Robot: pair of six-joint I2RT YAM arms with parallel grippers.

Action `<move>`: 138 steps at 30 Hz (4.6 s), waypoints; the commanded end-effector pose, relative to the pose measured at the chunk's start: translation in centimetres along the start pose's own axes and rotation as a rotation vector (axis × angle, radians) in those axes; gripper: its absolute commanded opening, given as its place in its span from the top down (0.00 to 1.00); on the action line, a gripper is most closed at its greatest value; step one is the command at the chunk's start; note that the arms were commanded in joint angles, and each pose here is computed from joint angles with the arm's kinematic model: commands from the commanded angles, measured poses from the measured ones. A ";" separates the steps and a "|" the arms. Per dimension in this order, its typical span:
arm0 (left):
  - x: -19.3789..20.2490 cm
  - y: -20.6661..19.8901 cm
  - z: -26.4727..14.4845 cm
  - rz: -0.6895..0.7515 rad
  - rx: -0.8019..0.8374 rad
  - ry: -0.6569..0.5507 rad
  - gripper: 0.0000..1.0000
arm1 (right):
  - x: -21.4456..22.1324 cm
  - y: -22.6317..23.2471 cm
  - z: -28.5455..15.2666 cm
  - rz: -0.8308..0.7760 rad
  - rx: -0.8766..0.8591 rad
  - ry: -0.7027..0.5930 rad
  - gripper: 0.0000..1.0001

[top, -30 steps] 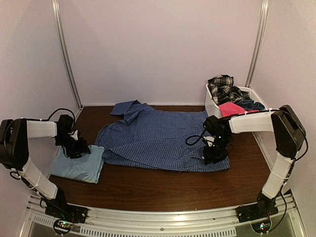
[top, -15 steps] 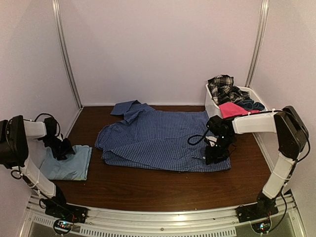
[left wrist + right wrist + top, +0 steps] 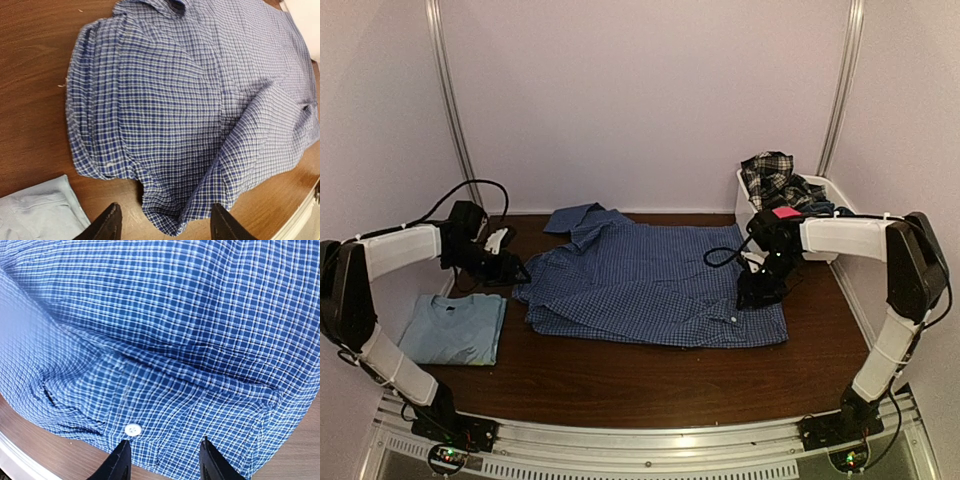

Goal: Fold and stack the mixed laundry pile
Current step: Adjust the 1/3-folded shirt at the center of the board, then move the 1/3-folded shirt to the center of the board, then pick up the 1/3-folded shirt from the center of the board.

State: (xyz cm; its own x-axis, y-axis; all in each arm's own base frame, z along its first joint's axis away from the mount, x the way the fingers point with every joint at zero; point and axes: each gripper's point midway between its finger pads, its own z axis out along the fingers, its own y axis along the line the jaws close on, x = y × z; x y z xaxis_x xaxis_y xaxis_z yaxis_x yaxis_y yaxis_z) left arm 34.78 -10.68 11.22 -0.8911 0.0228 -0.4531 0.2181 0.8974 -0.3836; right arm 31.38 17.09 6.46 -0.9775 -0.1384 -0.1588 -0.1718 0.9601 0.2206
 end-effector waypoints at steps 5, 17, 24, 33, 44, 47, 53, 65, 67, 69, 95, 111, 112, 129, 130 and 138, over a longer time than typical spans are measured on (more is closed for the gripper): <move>4.4 -4.7 0.3 0.059 0.306 0.090 0.26 | 3.0 -1.2 3.6 0.029 -0.045 0.117 0.53; 5.2 -3.9 5.3 0.097 0.289 0.152 0.26 | 5.3 -2.4 6.2 0.022 -0.030 0.191 0.53; 10.6 -1.9 6.8 -0.032 0.179 0.412 0.49 | 6.2 -3.3 6.4 0.025 0.005 0.220 0.53; 16.6 1.6 3.7 -0.204 -0.092 0.660 0.57 | 7.7 -4.1 5.8 0.029 0.045 0.262 0.53; 8.4 3.0 -0.3 -0.100 -0.290 0.424 0.32 | 7.2 -2.3 2.1 -0.029 -0.023 0.250 0.54; 5.8 1.5 -0.8 -0.091 -0.222 0.322 0.47 | 5.8 -0.7 0.3 -0.043 -0.082 0.208 0.53; 2.3 -4.3 -0.3 -0.055 0.080 0.213 0.53 | 2.4 0.4 -1.0 -0.060 -0.107 0.125 0.53; 5.0 -5.2 6.6 -0.047 0.055 0.285 0.60 | 2.1 0.6 4.3 -0.046 -0.154 0.178 0.54; 7.0 -3.8 7.6 -0.078 0.013 0.336 0.63 | 3.4 0.0 4.9 -0.038 -0.140 0.208 0.55; 9.4 -3.0 8.1 -0.116 -0.005 0.387 0.65 | 4.6 -0.3 5.1 -0.027 -0.131 0.226 0.55; 6.6 -7.0 -1.5 -0.060 0.016 0.185 0.30 | 10.4 2.3 0.3 0.000 -0.136 0.224 0.51; 14.3 -5.7 5.3 -0.087 -0.030 0.442 0.57 | 6.4 -1.4 5.0 0.005 -0.041 0.270 0.51; 15.4 -6.0 5.0 -0.089 -0.031 0.462 0.58 | 6.4 -1.9 5.1 0.009 -0.026 0.274 0.51; 6.5 -12.9 0.2 0.075 0.116 0.230 0.31 | 2.2 -0.4 -0.2 -0.007 -0.150 0.089 0.49; 5.6 -12.7 0.8 0.092 0.097 0.231 0.30 | 1.4 -0.4 -0.7 0.002 -0.152 0.059 0.49; 5.4 -7.7 6.4 0.094 -0.086 0.304 0.43 | 1.6 0.0 0.2 0.046 -0.188 0.080 0.51</move>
State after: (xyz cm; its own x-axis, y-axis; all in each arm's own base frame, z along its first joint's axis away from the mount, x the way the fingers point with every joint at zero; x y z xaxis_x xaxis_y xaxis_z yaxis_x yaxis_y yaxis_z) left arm 30.66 -22.47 10.74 -0.9423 0.1779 -0.2836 0.2834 0.8748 -0.3929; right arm 30.45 16.45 6.45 -0.9860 -0.1410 -0.0892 -0.1644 0.9130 0.3733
